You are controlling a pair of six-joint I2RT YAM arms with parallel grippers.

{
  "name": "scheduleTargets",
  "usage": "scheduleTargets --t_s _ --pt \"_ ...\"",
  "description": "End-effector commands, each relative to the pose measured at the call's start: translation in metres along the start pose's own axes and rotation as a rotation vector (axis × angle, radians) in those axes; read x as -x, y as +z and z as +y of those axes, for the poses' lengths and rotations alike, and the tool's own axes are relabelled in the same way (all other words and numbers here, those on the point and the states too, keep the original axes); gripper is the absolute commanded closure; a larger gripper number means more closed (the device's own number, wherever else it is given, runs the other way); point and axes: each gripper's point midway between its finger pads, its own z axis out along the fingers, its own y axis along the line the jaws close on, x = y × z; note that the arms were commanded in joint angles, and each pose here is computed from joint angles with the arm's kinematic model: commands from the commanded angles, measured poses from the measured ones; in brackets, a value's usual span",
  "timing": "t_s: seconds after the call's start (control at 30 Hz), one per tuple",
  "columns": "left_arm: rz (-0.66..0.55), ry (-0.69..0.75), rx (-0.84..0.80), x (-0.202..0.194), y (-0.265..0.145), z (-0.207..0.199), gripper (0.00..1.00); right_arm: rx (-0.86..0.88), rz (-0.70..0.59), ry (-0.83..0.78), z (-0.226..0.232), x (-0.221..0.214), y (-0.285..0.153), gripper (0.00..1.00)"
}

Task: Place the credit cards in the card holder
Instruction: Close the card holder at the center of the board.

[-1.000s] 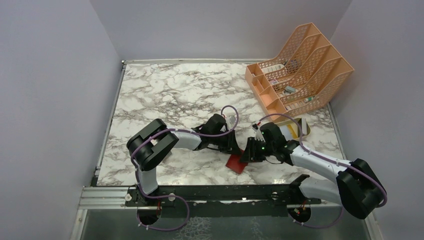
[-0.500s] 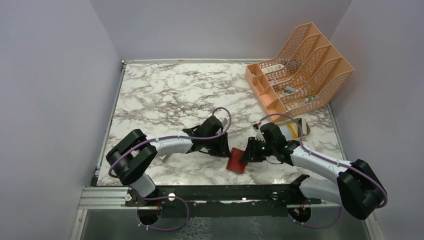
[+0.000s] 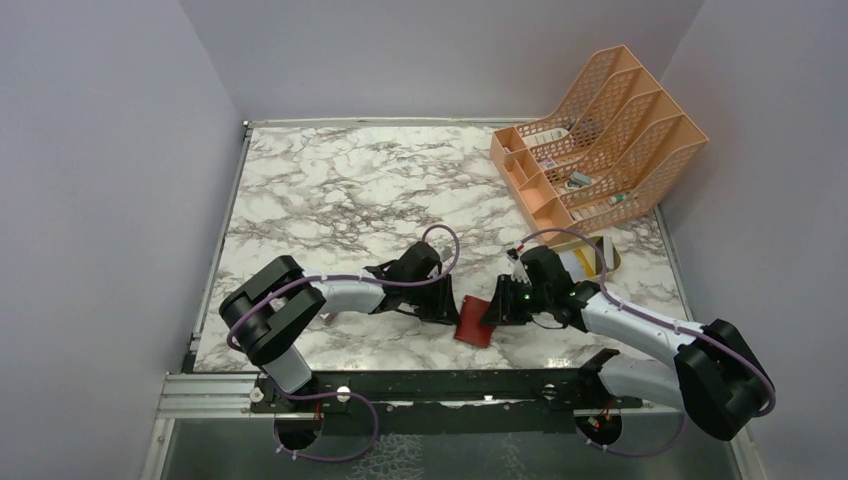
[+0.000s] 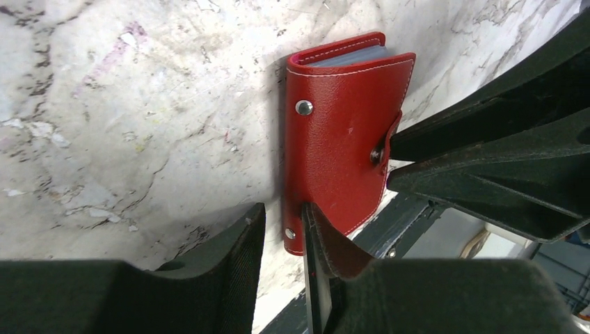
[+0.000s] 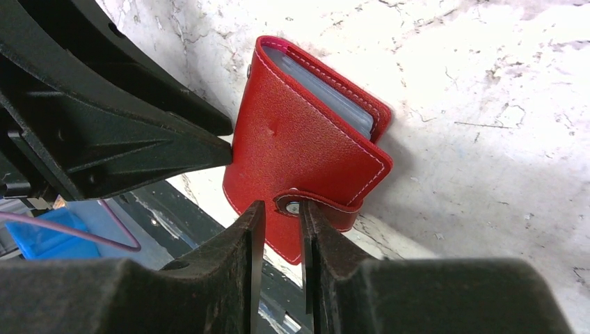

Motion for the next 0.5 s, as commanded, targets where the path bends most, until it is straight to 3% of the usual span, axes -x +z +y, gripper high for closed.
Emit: scheduleTargets --t_s 0.0,0.47 --pt "0.028 -0.008 -0.034 -0.007 0.006 -0.002 0.71 -0.086 -0.035 -0.009 -0.010 0.007 -0.006 0.74" --pt "0.008 -0.009 -0.071 0.000 0.005 -0.013 0.72 -0.070 -0.042 -0.017 -0.007 0.008 -0.007 0.75"
